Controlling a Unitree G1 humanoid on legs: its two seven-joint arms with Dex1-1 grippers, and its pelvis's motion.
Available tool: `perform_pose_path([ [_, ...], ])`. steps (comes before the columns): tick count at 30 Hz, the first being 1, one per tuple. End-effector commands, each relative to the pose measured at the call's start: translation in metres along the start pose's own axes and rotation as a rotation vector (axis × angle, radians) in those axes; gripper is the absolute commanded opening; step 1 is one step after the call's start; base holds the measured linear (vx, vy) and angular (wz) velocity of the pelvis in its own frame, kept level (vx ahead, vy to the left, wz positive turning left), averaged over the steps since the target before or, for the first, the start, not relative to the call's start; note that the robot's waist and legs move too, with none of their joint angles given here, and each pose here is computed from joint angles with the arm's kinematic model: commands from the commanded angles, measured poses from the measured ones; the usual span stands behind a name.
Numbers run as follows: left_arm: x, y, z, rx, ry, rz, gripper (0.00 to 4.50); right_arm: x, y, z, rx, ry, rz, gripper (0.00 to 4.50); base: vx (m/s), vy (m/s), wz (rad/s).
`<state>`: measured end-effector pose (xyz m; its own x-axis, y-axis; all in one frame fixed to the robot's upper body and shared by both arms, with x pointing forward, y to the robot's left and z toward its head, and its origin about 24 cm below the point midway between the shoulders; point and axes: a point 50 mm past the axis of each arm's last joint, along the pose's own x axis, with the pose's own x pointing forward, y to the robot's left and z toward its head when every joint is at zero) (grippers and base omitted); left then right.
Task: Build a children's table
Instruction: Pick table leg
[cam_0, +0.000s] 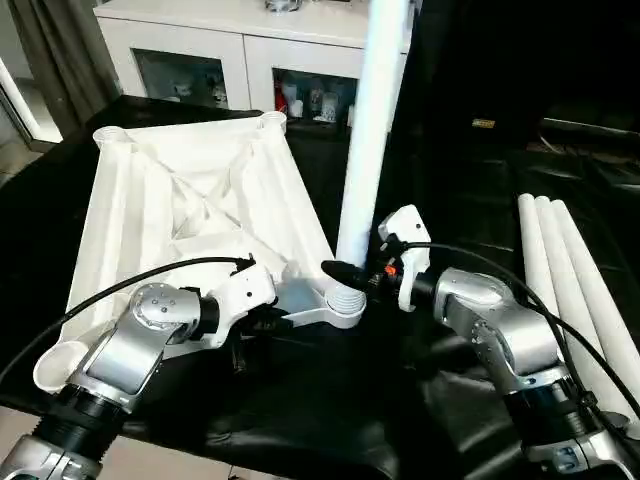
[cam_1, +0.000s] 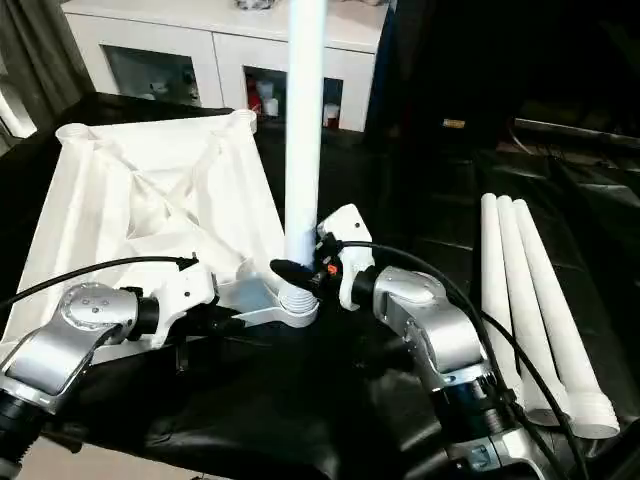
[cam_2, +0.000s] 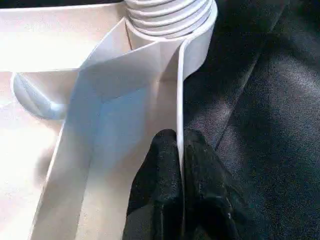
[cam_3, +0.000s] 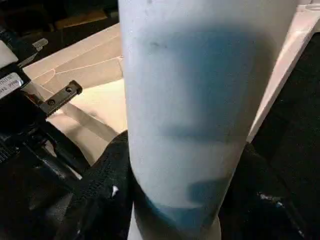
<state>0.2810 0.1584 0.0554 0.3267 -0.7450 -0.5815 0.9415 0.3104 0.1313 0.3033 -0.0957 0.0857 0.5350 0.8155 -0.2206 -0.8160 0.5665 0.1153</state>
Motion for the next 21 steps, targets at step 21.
perform_pose_path([
  [21, 0.006, 0.006, 0.002, 0.001, -0.023, -0.009, 0.0, -0.006, -0.014, -0.014, 0.132, -0.058, -0.06, 1.88, 0.0, 0.0, 0.0],
])
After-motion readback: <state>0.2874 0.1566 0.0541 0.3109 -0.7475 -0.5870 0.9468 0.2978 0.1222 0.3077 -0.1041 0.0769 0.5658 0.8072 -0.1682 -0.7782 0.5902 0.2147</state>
